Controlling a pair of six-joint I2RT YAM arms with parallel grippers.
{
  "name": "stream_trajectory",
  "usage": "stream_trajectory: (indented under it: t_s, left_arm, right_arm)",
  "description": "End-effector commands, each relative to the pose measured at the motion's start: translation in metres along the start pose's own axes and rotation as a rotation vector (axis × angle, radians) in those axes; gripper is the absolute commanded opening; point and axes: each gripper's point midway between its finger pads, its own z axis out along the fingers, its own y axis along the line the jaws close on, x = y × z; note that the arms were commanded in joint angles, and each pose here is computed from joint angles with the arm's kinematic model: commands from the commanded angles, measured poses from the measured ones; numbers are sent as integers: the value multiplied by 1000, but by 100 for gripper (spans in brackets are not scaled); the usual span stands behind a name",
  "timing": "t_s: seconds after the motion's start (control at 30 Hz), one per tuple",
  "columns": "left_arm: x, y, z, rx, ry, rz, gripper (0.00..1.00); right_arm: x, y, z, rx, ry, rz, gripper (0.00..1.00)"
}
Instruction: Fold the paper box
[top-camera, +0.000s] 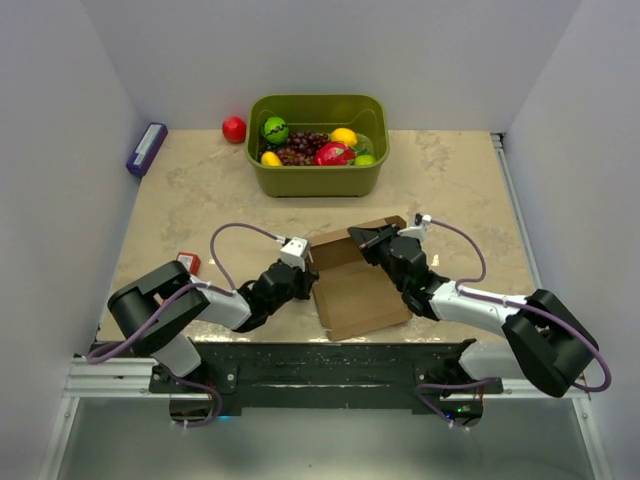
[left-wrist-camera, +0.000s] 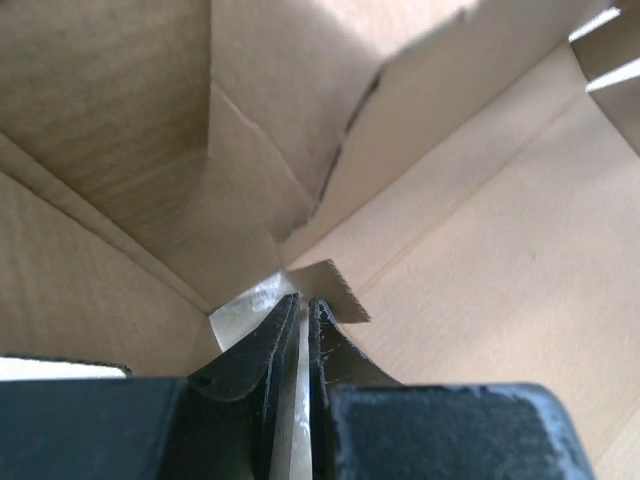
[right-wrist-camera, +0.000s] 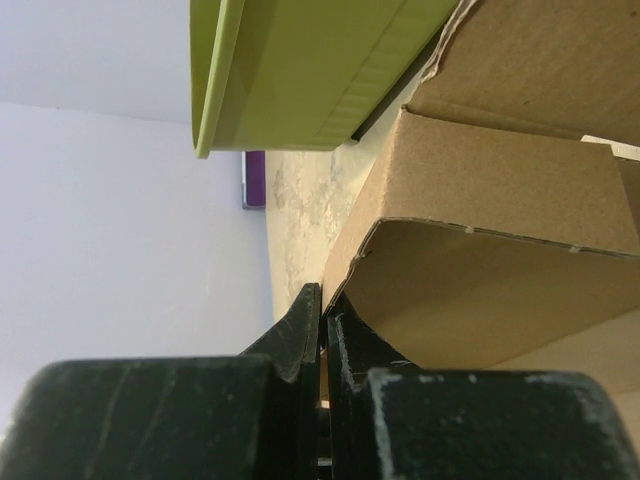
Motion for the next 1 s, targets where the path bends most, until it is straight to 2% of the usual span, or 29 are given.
stream_trajectory:
  t_s: [0.0, 0.43, 0.53, 0.63, 0.67, 0.7, 0.73, 0.87, 0.97]
  left_arm:
    - [-37, -12, 12, 5, -130, -47, 12]
    - [-8, -17, 19, 31, -51, -54, 11]
    - [-18, -16, 10, 30, -83, -58, 14]
    - [-35, -19, -4, 54, -122, -35, 28]
    - [-36, -25, -9, 93, -123, -20, 37]
    - [-48, -31, -18, 129, -162, -10, 42]
    - [-41, -28, -25, 140, -154, -1, 49]
    - [-48, -37, -56, 248, -204, 24, 60]
    - [-51, -40, -75, 292, -214, 68, 63]
  right_arm:
    - [4, -12, -1, 24, 7, -36, 0]
    - [3, -17, -3, 39, 4, -35, 0]
    - [2, -18, -4, 49, 0, -37, 0]
    - [0, -18, -5, 53, -4, -33, 0]
    - [-2, -17, -5, 53, -13, -38, 0]
    - [-2, -16, -6, 58, -15, -43, 0]
    - [-5, -17, -7, 65, -23, -49, 0]
    - [-10, -19, -10, 76, -44, -63, 0]
    - [-12, -18, -11, 76, -51, -63, 0]
